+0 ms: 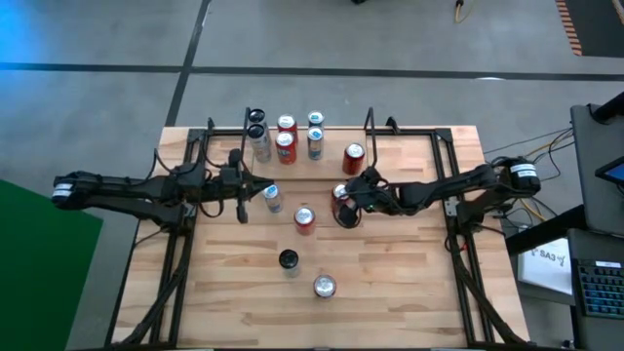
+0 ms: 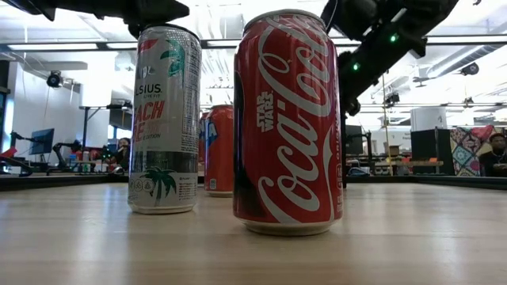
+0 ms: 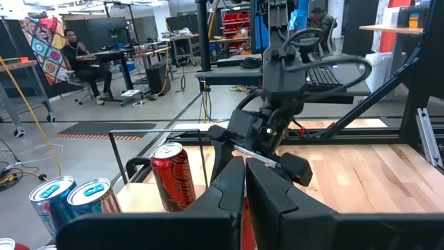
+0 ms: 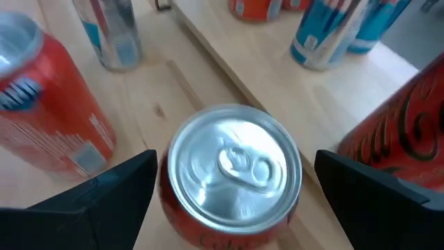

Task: Place canned beverage on shelf
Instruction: Put the top red soda can on the shelf aligned with the other red soda can

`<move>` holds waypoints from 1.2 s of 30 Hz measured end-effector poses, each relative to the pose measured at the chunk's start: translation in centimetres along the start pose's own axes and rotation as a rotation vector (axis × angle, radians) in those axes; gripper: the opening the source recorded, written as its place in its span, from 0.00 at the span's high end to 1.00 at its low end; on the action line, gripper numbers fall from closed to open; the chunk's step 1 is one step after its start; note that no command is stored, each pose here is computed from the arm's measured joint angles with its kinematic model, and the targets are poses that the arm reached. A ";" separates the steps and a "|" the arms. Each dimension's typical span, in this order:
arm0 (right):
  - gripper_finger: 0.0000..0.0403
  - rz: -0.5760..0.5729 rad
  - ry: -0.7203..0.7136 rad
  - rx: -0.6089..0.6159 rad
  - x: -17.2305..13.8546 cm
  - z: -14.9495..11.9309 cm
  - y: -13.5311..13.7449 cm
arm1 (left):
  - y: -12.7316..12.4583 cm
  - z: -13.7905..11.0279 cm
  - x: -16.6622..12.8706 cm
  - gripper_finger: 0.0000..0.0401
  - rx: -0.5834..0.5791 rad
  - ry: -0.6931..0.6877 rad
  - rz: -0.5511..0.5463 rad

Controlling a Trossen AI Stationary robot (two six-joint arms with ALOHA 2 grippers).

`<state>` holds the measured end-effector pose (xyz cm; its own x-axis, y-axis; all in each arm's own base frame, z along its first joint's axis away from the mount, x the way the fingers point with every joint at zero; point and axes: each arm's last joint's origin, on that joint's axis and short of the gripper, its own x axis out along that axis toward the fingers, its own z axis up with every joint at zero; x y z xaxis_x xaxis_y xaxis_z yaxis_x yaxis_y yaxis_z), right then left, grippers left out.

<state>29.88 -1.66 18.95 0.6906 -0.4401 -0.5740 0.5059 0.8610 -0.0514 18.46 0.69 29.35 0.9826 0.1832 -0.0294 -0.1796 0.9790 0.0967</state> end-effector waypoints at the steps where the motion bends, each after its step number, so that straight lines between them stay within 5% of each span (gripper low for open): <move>1: 0.06 -0.001 0.005 -0.007 0.3 -0.2 0.1 | 0.0 0.0 0.0 1.00 0.003 0.000 0.000; 8: 0.07 -0.019 0.009 -0.036 1.6 -0.8 0.4 | 0.0 0.0 0.0 1.00 0.005 0.002 0.000; 15: 0.26 -0.031 0.013 -0.031 1.7 -0.8 0.3 | 0.0 -0.1 0.1 1.00 0.007 0.011 -0.001; 21: 0.27 0.013 0.004 -0.023 0.9 -0.2 0.2 | 0.0 -0.2 0.1 1.00 0.007 0.014 -0.001; 29: 0.27 0.129 -0.077 0.003 -1.4 3.5 0.4 | -0.1 -0.3 0.2 1.00 0.009 0.024 -0.003; 36: 0.27 0.127 -0.068 -0.094 -3.7 8.4 0.7 | -0.1 -0.3 0.2 1.00 0.016 0.024 -0.002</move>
<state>32.01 -1.58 27.85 0.7812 -0.3394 -0.5240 0.3636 0.9296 -0.0602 18.67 0.69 29.00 0.9816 0.1832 -0.0537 -0.1763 0.9778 0.1129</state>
